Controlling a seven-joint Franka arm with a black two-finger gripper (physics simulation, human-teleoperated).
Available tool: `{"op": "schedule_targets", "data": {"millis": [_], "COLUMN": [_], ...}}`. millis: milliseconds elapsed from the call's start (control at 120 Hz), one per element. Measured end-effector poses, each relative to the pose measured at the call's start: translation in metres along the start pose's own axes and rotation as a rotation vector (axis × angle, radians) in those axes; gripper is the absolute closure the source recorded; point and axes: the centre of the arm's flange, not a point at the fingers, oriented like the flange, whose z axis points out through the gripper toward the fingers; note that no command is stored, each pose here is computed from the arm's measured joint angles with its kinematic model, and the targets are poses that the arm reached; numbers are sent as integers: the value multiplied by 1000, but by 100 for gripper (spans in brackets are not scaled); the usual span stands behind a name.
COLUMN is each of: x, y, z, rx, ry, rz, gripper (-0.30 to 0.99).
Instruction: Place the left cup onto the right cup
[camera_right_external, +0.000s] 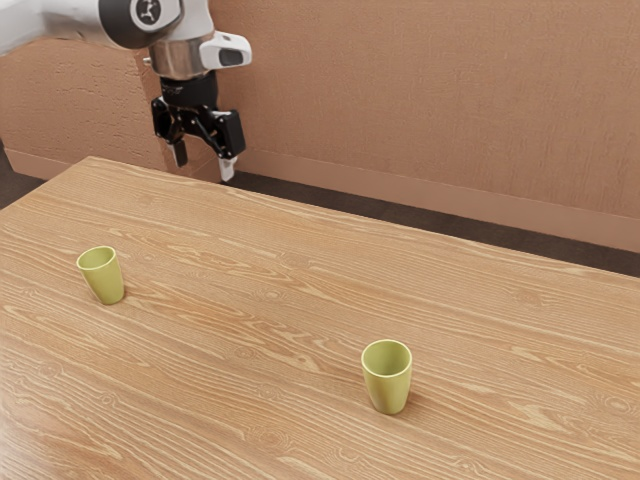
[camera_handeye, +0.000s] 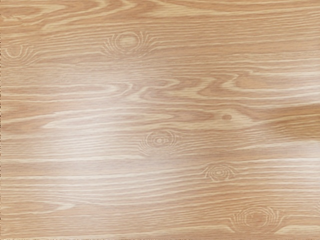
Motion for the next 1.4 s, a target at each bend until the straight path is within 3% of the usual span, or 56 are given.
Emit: {"op": "schedule_targets", "data": {"millis": [408, 758, 992, 1400], "x": [0, -1, -1, -6], "y": [-1, -27, -30, -85], "z": [6, 51, 76, 108], "rx": [5, 6, 6, -4], "ry": [-12, -83, -93, -98], "rz": [7, -24, -22, -98], "gripper": [0, 0, 0, 0]}}
